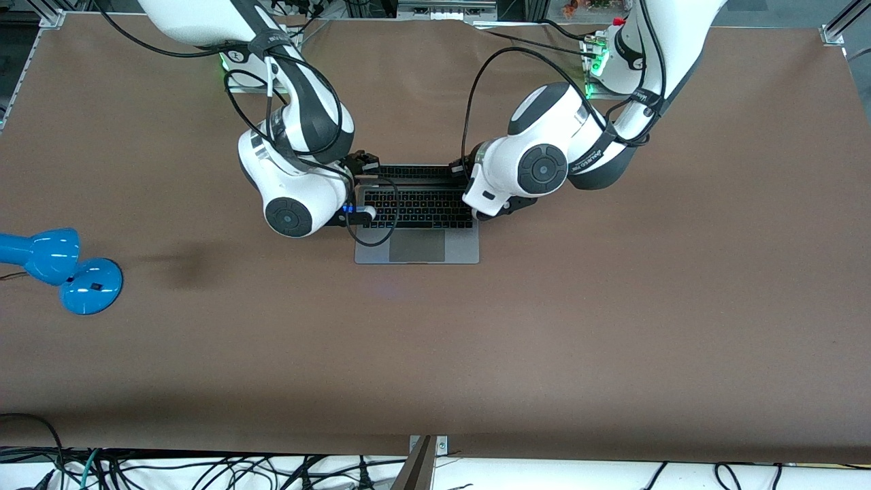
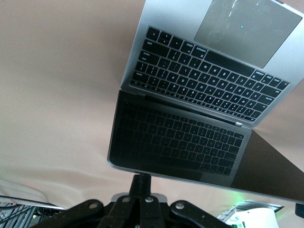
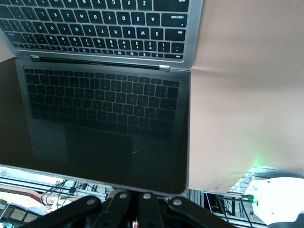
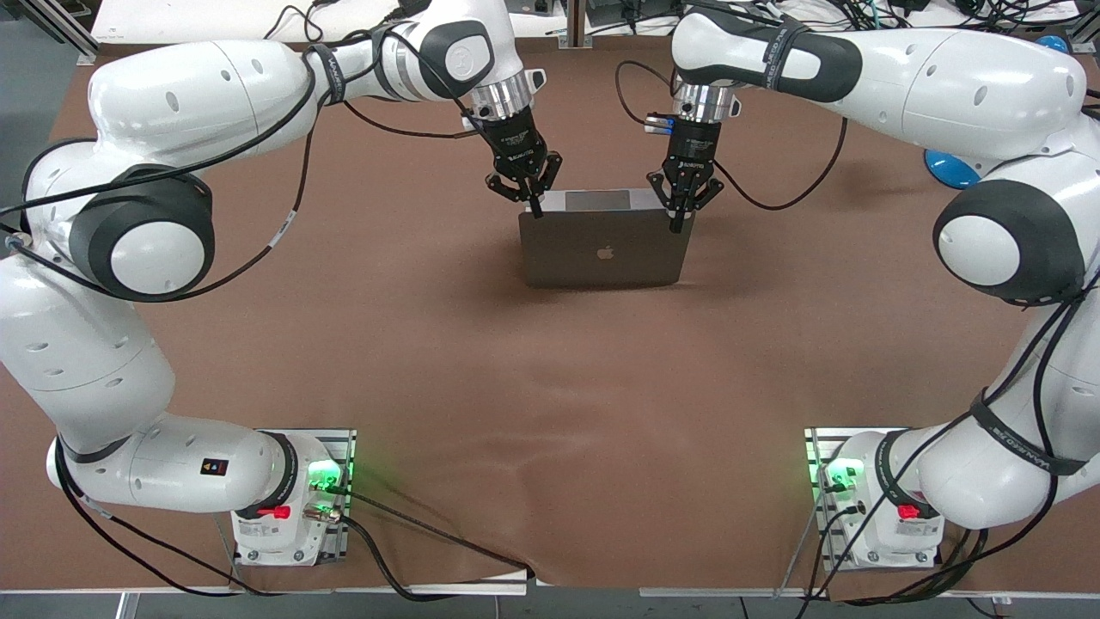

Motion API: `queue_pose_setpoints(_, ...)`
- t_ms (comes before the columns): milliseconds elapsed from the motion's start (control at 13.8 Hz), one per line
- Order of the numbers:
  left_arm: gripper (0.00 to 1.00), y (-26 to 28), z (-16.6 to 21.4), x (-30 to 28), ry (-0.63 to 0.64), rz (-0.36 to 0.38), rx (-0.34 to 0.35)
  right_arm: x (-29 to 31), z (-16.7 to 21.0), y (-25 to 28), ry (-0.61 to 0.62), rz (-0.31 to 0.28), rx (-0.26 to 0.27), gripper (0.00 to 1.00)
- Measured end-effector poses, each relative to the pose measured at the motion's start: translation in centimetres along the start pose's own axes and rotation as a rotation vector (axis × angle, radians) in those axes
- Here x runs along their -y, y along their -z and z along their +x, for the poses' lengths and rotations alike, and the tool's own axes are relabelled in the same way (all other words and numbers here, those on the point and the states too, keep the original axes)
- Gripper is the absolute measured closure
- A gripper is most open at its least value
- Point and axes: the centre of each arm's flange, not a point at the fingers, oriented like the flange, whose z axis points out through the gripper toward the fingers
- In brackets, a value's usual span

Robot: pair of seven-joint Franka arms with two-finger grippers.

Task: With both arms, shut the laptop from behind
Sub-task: 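Lower both grippers behind the laptop screen onto its back, then push the screen down toward the keyboard with both grippers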

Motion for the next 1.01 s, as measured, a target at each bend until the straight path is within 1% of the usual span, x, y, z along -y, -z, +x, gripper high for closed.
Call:
queue_pose_setpoints(434, 0.99, 0.4, 1.4, -0.5, -0.009, -0.004, -0.024, -0.1, 0.6, 0.5, 0.003, 0.013, -0.034, 0.95)
queue_pose_setpoints(796, 0.99, 0.5, 2.8, -0.9, -0.014, -0.025, -0.07, 0.0, 1.6, 1.0, 0.008, 0.036, -0.087, 0.95)
queue_pose_setpoints(869, 0.99, 0.4, 3.2, -0.8, -0.013, -0.021, -0.079, 0.1, 2.0, 0.5, 0.007, 0.034, -0.082, 0.95)
queue_pose_setpoints(1014, 0.99, -2.0, 4.3, -0.3, -0.007, 0.019, -0.06, 0.1, 3.1, -1.0, 0.005, 0.026, -0.065, 0.95)
